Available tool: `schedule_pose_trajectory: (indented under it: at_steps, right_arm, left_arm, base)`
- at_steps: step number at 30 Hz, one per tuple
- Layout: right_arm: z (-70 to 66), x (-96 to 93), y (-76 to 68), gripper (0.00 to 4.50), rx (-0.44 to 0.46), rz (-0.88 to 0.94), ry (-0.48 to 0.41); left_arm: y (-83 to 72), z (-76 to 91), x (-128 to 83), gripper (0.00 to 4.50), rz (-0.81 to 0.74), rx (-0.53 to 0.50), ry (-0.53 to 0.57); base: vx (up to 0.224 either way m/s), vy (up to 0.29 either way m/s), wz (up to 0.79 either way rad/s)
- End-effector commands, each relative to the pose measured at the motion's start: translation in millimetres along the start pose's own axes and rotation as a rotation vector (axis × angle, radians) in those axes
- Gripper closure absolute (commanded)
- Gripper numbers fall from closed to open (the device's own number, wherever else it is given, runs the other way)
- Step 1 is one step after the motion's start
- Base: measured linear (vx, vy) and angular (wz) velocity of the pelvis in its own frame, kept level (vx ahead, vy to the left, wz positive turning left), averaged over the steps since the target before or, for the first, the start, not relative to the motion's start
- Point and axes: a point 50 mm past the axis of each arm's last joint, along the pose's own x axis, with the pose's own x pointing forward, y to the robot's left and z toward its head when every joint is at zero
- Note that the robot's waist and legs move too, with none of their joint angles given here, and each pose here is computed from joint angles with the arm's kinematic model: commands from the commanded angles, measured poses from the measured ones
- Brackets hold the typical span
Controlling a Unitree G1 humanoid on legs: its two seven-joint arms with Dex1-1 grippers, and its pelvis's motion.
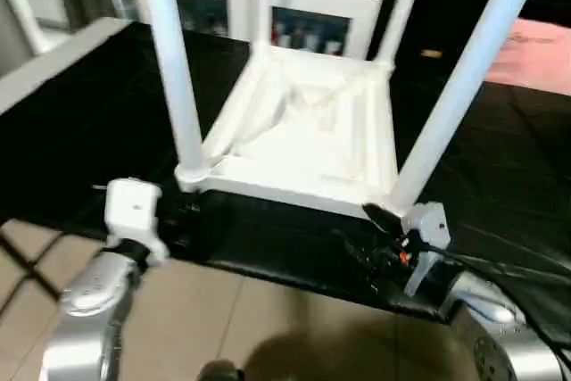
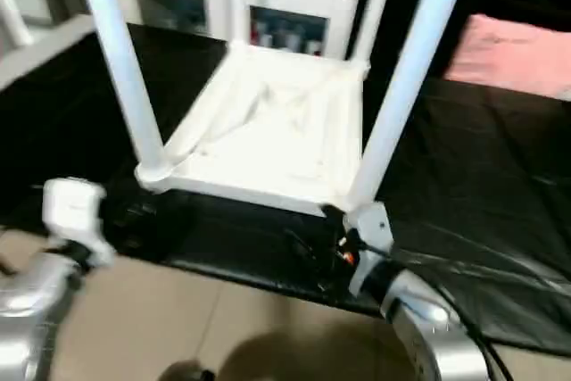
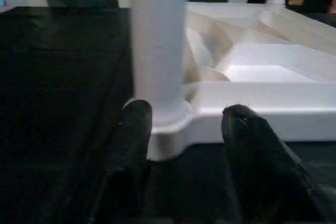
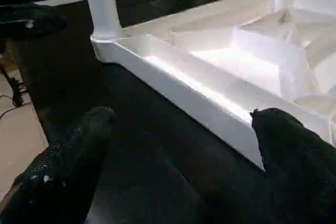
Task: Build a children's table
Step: Move to table
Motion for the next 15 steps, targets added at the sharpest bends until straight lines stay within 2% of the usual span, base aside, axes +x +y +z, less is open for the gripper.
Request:
schedule_pose_trajectory:
  at_steps: [1,3,5,9,13,15]
  right_arm:
    - [3.2,2.8,4.2,0.00,-0.013,0.070,-0.012]
    - [3.5,8.9,4.6,0.00,0.001,0.086,-0.022]
    - [4.3,14.9,3.2,0.00,0.016,0.102,-0.033]
    - [7.7,24.1,3.2,0.00,0.022,0.141,-0.045]
    - [10.1,32.4,3.4,0.00,0.022,0.174,-0.052]
    - [10.3,34.3,2.8,0.00,0.023,0.175,-0.054]
  left_arm:
    - [7.6,5.2,-1.9,2.06,0.087,0.031,-0.027]
    - [14.8,8.3,0.4,1.69,0.139,0.027,-0.042]
    - [21.8,10.5,5.7,1.68,0.169,0.021,-0.042]
    - [33.6,17.0,15.8,1.23,0.211,0.031,-0.042]
    - [31.3,22.6,25.2,1.11,0.132,0.004,-0.054]
    - [29.9,22.5,27.5,0.84,0.108,0.003,-0.053]
  base:
    - [0.019,0.088,-0.08]
    - [0.016,0.080,-0.07]
    - [-0.015,0.056,-0.03]
    - [0.000,0.000,0.00]
    - [0.000,0.000,0.00]
    - [0.000,0.000,0.00]
